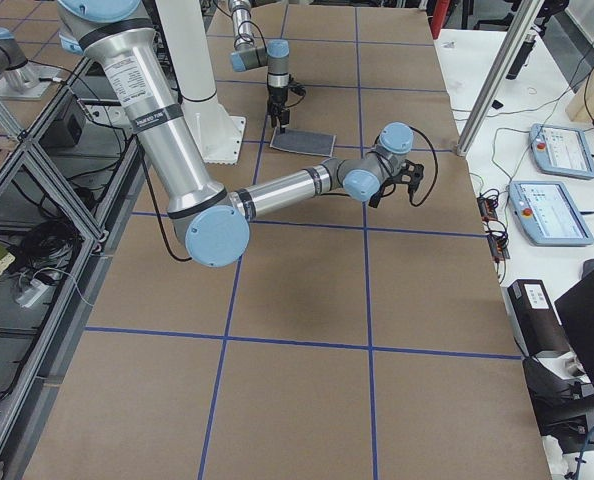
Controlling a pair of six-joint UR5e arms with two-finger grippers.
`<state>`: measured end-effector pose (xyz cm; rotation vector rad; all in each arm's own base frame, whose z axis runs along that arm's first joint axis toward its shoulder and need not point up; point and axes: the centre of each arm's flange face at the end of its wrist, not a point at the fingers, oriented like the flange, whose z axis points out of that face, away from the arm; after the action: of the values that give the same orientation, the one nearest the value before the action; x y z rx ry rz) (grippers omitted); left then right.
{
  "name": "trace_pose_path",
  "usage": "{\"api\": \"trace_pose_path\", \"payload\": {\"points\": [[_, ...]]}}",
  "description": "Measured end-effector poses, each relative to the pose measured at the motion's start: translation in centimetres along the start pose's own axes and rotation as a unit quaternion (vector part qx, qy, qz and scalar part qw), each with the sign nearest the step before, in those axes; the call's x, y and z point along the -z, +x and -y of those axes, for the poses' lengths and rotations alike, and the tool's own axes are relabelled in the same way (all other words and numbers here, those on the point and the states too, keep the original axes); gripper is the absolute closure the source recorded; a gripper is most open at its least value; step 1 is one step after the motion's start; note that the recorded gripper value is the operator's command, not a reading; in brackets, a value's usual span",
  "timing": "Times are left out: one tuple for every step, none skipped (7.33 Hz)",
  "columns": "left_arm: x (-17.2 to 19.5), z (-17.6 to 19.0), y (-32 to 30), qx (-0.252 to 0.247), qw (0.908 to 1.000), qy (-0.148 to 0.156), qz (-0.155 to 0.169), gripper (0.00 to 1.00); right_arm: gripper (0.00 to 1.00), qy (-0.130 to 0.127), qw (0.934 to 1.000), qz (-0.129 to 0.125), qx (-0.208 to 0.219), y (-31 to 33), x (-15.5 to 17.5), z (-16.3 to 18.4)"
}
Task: Fold towel twice with both arms
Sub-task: 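Move the left gripper to the towel's near end while the right arm withdraws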
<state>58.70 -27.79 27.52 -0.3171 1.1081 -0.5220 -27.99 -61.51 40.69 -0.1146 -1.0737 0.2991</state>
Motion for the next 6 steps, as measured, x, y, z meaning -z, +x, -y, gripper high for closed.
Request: {"api": "trace_pose_path", "payload": {"points": [[0.0, -0.07, 0.11, 0.0, 1.0, 0.0, -0.001, 0.73, 0.0, 0.0, 1.0, 0.0, 0.0, 0.05, -0.02, 0.0], [0.03, -0.22, 0.17, -0.001, 1.0, -0.001, -0.002, 0.76, 0.0, 0.0, 1.0, 0.0, 0.0, 0.08, -0.02, 0.0], [0.08, -0.49, 0.17, -0.002, 1.0, -0.003, -0.002, 0.8, 0.0, 0.0, 1.0, 0.0, 0.0, 0.08, -0.02, -0.02], [0.11, -0.69, 0.16, -0.002, 1.0, -0.005, -0.002, 0.84, 0.0, 0.0, 1.0, 0.0, 0.0, 0.1, -0.05, -0.04], [0.14, -0.71, 0.18, -0.002, 1.0, -0.005, -0.003, 0.92, 0.0, -0.001, 1.0, -0.001, 0.0, 0.16, -0.12, -0.08], [0.21, -0.72, 0.21, -0.003, 1.0, -0.005, -0.003, 1.0, 0.0, -0.001, 1.0, -0.001, -0.001, 0.23, -0.17, -0.11]]}}
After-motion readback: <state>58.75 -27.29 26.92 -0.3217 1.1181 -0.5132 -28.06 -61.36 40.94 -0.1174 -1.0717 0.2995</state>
